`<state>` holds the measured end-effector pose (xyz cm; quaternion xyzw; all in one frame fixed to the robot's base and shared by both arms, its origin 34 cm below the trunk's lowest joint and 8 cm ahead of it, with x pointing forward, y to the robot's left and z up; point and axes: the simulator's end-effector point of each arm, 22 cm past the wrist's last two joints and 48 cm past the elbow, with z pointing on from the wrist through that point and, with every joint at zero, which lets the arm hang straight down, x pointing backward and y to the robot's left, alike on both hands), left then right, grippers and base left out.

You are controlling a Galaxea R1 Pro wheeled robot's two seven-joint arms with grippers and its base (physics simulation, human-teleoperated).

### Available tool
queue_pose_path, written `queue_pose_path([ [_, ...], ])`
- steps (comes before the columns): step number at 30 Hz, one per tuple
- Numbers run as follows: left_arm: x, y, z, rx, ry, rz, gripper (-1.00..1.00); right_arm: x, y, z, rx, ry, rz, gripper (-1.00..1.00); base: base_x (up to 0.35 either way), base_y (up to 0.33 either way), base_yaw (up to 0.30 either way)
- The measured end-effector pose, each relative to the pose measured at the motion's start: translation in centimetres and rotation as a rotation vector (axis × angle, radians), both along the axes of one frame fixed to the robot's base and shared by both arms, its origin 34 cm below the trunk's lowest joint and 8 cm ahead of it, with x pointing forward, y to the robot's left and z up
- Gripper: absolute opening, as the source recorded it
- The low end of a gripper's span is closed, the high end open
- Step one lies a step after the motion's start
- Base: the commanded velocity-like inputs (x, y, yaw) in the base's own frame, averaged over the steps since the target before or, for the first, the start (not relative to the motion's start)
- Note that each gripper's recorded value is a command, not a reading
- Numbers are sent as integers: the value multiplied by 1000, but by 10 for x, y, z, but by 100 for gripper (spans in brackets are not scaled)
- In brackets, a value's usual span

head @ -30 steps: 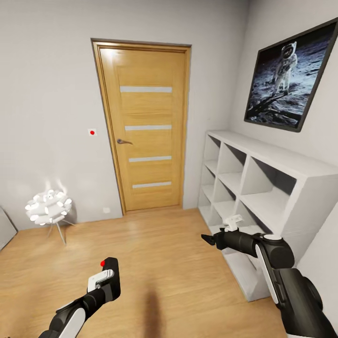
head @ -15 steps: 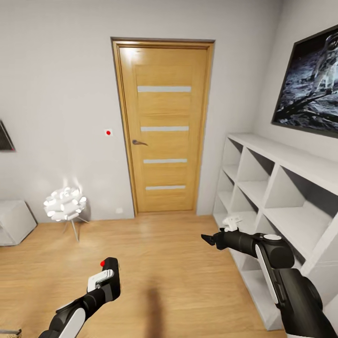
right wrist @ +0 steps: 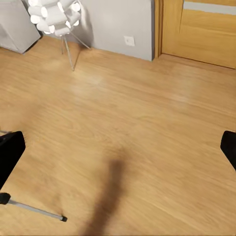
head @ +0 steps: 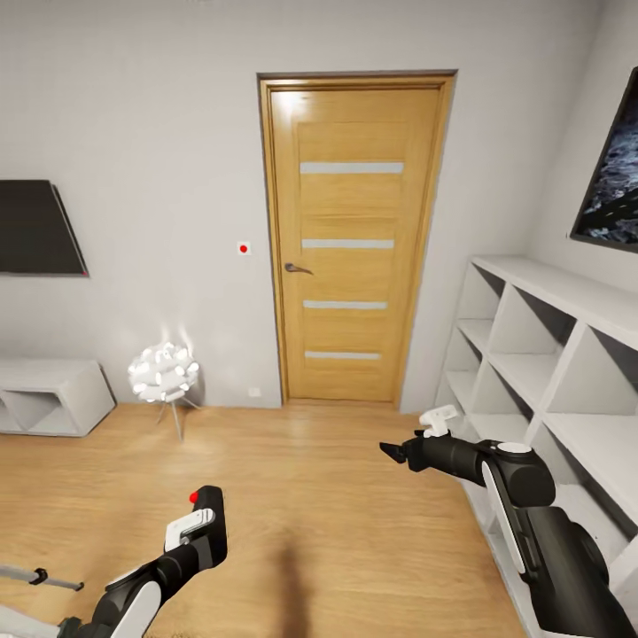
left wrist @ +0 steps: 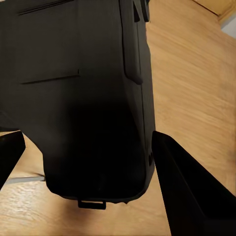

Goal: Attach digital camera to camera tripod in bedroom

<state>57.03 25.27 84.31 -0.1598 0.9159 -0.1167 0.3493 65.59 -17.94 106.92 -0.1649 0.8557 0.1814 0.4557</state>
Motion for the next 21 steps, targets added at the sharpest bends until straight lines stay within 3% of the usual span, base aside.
queue_pose_path([
  [8,0,1,0,4,1,3,-100,0,0,0,0,0,0,100,169,-238,220],
  [13,0,3,0,5,1,6,-100,0,0,0,0,0,0,100,242,-222,67],
  [21,0,3,0,7,2,8,-100,0,0,0,0,0,-1,100,148,-59,13],
])
